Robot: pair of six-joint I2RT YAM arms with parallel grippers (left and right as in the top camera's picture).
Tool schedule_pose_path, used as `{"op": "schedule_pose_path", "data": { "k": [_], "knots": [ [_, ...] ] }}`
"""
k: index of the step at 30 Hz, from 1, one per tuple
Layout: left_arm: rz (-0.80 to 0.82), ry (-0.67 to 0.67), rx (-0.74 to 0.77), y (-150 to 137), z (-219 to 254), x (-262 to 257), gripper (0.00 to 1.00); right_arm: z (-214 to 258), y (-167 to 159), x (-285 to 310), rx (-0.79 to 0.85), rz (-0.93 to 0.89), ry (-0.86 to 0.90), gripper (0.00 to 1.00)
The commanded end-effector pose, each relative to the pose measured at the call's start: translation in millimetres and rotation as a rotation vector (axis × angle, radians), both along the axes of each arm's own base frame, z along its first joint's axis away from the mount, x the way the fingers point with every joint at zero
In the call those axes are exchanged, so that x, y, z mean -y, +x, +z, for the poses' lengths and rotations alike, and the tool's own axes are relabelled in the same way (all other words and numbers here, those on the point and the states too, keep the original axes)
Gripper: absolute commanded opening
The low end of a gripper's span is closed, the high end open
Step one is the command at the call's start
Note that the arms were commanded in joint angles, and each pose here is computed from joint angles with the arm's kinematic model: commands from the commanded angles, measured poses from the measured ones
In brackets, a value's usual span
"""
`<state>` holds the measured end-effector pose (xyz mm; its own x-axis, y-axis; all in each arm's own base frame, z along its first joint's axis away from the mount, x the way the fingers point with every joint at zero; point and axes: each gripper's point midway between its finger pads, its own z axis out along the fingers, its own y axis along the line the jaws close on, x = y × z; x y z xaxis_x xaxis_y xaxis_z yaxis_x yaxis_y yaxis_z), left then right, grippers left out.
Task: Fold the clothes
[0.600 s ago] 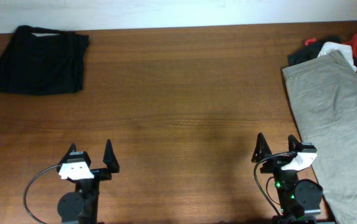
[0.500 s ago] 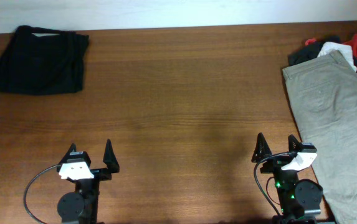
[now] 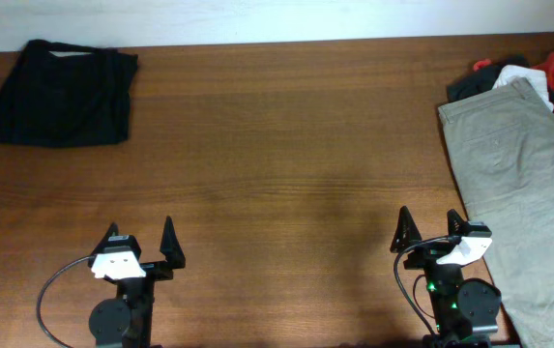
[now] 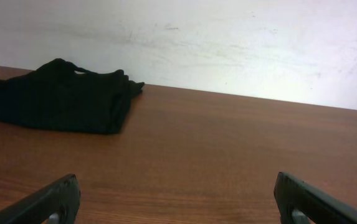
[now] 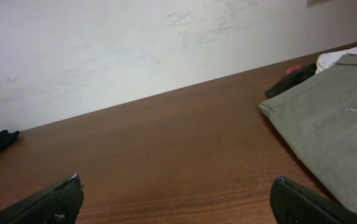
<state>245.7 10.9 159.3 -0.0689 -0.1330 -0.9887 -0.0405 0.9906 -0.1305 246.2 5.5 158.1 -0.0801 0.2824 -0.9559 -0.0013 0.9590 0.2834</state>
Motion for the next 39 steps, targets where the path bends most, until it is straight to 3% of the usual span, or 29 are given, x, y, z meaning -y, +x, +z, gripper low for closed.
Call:
{"op": "schedule_pose_path", "data": {
  "k": [1,22,23,24,27,33,39],
  "knots": [
    [0.007,0.002,-0.009,0,-4,-1,0.99,-3,0,4,-0.006,-0.018,-0.003,0.99],
    [0.007,0.002,-0.009,0,-4,-1,0.99,-1,0,4,0.004,-0.018,0.012,0.99],
    [0.007,0.002,-0.009,0,-4,-1,0.99,5,1,-1,0.028,0.007,0.074,0.99],
    [0.007,0.002,-0.009,0,-4,-1,0.99,0,-5,-36,-0.023,0.196,0.254,0.99],
    [0.007,0.002,-0.009,0,-4,-1,0.99,6,-19,-76,-0.059,0.437,0.352,0.99],
    [0.007,0.002,-0.009,0,-4,-1,0.99,36,-30,-93,0.054,0.577,0.318,0.99],
    [0.007,0.002,-0.009,0,-4,-1,0.99,78,-35,-88,0.202,0.566,0.281,0.99]
  ]
}}
